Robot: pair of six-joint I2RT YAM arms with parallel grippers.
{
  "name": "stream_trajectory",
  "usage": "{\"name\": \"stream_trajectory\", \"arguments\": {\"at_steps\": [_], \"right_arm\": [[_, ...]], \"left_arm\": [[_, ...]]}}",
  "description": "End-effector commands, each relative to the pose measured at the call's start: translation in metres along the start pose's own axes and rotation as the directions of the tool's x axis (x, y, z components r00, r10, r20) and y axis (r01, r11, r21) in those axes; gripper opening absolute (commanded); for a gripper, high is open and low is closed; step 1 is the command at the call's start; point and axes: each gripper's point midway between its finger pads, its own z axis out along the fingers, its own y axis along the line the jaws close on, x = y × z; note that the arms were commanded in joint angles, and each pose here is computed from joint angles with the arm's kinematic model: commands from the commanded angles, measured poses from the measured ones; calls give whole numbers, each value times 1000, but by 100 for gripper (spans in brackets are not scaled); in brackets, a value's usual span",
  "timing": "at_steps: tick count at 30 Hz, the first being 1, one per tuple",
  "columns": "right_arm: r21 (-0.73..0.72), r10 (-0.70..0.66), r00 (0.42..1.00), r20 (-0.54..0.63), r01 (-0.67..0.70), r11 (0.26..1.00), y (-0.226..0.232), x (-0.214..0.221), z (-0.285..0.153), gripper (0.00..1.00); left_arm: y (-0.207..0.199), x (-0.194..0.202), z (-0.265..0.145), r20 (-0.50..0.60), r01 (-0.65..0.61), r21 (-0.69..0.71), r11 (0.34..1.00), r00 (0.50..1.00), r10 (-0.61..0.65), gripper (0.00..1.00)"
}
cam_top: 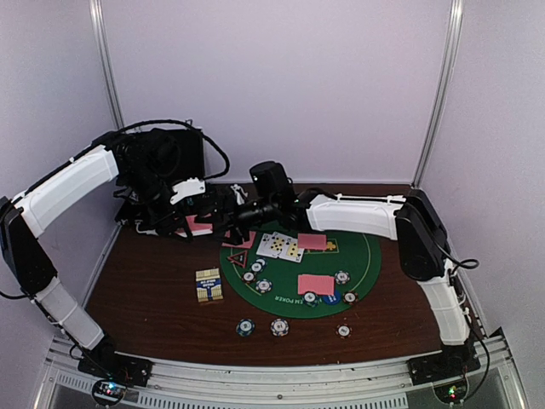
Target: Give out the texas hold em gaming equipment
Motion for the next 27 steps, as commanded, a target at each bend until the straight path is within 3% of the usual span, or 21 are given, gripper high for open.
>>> {"name": "stream_trajectory", "arguments": {"at_steps": [1, 11, 22, 27], "right_arm": [[39, 20, 1000, 4, -20, 999, -10, -1, -22, 60], [13, 6, 1000, 25, -6, 1000, 9, -4, -42, 37], [-73, 20, 998, 64, -16, 997, 36, -13, -67, 5], [-92, 32, 995, 96, -23, 995, 39, -20, -87, 0]], "left_arm": [[7, -13, -14, 64, -19, -50, 999, 998, 22, 0], [7, -11, -14, 56, -17, -53, 998, 998, 20, 0], [9, -8, -12, 42, -19, -62, 998, 999, 21, 0], [9, -5, -10, 30, -23, -71, 997, 999, 26, 0]]}}
